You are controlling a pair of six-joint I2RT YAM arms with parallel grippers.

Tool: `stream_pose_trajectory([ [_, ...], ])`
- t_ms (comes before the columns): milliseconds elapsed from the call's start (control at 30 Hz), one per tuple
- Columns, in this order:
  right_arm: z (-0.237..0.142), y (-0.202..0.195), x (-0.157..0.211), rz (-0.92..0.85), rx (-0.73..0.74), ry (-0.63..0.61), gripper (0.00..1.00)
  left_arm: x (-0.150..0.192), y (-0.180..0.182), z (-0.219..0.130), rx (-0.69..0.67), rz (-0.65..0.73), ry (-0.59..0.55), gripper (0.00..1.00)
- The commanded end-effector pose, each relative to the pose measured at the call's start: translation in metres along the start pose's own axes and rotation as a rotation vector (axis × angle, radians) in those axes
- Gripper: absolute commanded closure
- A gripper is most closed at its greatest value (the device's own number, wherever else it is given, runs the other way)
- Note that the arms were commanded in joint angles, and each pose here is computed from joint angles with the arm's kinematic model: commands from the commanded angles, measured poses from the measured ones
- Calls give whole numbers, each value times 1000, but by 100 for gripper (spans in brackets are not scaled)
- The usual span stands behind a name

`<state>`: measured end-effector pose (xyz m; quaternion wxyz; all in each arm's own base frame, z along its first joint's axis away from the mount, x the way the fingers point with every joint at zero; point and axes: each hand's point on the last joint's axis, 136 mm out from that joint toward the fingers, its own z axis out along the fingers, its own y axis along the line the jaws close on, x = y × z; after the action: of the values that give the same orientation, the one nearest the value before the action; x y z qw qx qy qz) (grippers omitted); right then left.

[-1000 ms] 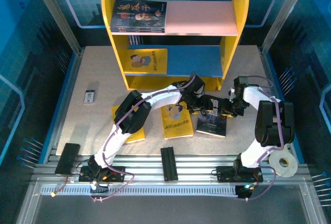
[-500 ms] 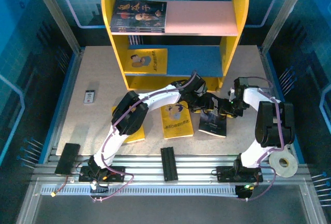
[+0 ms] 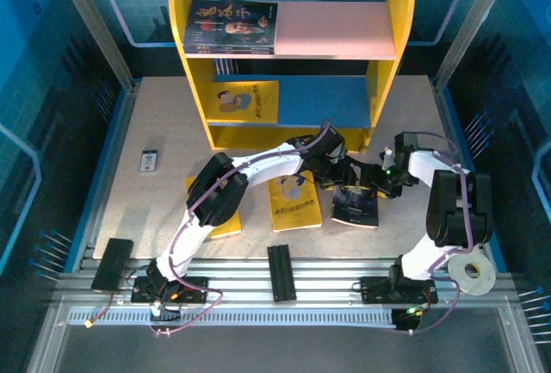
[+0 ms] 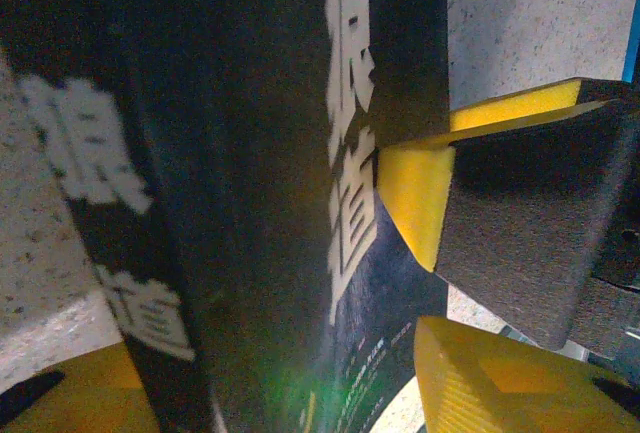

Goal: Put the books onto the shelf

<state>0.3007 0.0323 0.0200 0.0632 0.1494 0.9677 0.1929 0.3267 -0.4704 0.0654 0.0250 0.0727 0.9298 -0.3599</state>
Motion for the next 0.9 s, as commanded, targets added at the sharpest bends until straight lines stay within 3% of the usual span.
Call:
stream_pose_trajectory([
  [0,6,1,22,30,-63,69,41,1,-29,-1,59,76,-11,51],
  [200,3,6,23,47,-129,63,42,1,-27,1,56,71,-11,59],
  [433,0,11,20,49,-158,52,43,-2,-23,2,30,77,-18,87],
  [600,-6,13,17,47,-176,30,43,-3,-29,-7,44,129,-47,100],
  [767,-27,17,11,57,-228,-54,41,1,-49,-33,94,236,-69,100],
  [867,-49,18,5,61,-241,-123,41,9,-67,-67,104,277,-76,100],
])
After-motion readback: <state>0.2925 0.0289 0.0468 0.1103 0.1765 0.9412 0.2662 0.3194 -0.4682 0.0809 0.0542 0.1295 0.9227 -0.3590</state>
